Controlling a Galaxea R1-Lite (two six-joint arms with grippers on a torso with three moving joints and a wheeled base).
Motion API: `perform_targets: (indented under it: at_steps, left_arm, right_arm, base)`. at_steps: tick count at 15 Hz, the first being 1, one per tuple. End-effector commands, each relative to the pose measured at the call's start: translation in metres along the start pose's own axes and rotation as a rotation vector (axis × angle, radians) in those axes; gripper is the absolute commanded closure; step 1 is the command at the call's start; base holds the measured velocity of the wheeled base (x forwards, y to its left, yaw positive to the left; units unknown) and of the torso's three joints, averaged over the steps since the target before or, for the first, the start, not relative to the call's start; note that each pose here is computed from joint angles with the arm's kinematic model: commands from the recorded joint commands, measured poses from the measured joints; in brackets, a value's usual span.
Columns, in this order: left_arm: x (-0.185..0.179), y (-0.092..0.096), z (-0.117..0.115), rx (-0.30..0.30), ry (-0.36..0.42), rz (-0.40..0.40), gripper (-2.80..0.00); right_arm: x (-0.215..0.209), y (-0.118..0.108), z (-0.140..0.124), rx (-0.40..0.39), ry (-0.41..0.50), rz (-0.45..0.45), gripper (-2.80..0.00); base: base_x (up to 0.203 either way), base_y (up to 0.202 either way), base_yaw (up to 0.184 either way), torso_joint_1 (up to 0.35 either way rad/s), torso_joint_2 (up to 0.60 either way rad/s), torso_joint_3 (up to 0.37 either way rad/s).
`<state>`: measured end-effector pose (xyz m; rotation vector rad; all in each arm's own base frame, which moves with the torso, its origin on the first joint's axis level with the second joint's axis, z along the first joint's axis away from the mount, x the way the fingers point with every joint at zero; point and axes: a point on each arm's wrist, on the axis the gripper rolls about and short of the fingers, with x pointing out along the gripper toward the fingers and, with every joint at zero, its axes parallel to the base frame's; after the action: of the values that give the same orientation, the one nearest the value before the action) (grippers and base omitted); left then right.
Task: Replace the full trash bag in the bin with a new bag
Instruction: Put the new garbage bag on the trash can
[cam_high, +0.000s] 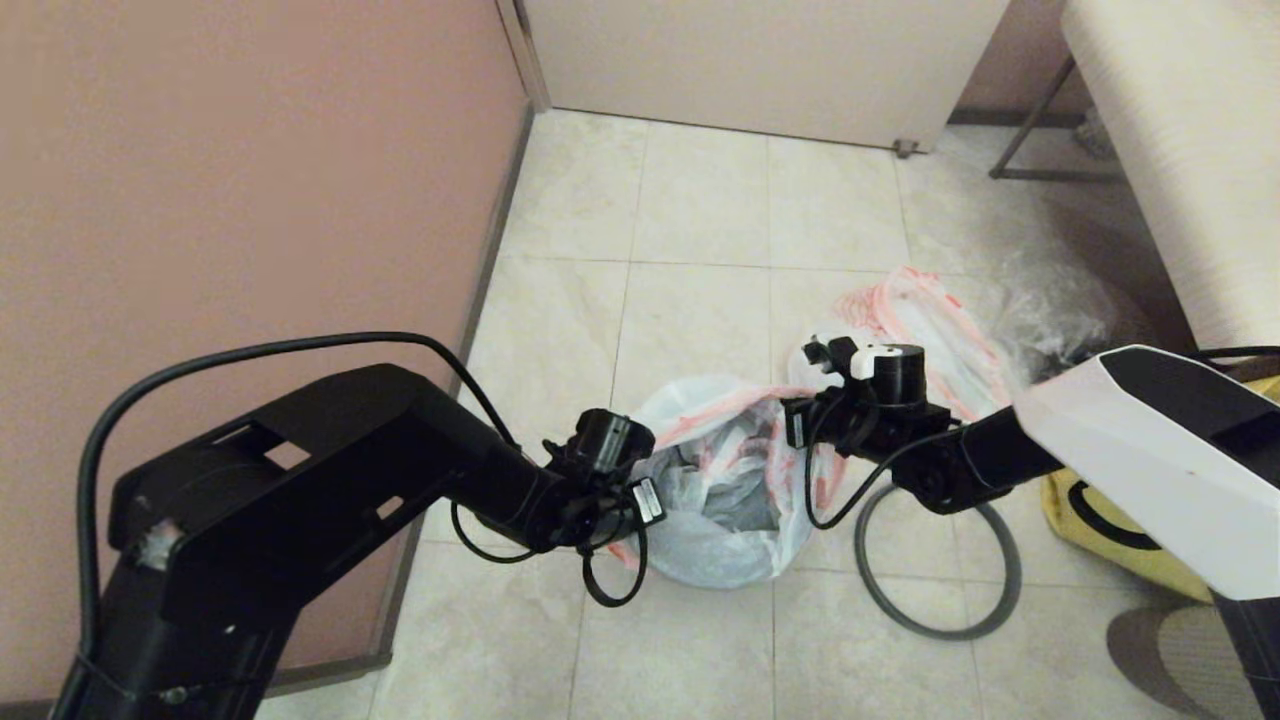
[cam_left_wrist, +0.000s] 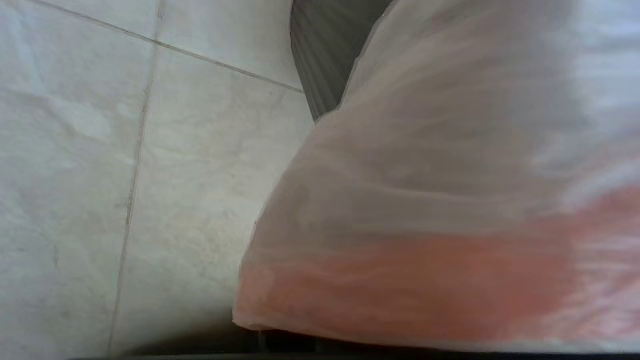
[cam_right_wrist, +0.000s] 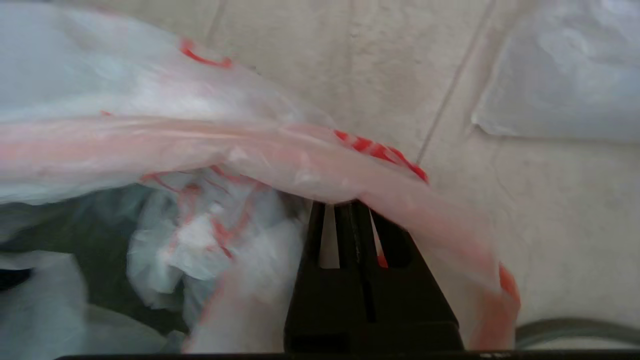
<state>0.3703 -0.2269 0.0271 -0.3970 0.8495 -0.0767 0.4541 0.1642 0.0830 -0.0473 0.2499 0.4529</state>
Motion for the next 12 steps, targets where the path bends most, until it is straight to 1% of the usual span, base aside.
perform_targets:
  at_steps: [1,2,4,7,12]
  left_arm:
    - [-0.002,-0.001,-0.003,0.001,0.011,-0.008,0.00]
    - [-0.007,-0.001,-0.003,0.004,0.022,-0.019,0.00]
    - [-0.008,0.000,-0.005,0.024,0.028,-0.016,0.00]
    - [-0.010,-0.004,-0.008,0.044,0.033,-0.026,0.00]
    - [-0.010,-0.008,-0.016,0.064,0.056,-0.043,0.00]
  right_arm:
    - [-0.005,0.000,0.011,-0.008,-0.021,0.017,0.00]
    - [-0.007,0.002,0.014,-0.015,-0.003,0.038,0.00]
    - [-0.006,0.002,0.016,-0.047,0.023,0.055,0.00]
    - [-0.001,0.008,0.024,-0.069,0.016,0.067,0.00]
    - [0.021,0.016,0.035,-0.115,0.015,0.087,0.00]
  base:
    - [0.000,0.000,0.000,0.000,0.00,0.000]
    - [0.000,0.000,0.000,0.000,0.00,0.000]
    - [0.000,0.000,0.000,0.000,0.00,0.000]
    - [0.000,0.000,0.000,0.000,0.00,0.000]
    - [0.000,0.000,0.000,0.000,0.00,0.000]
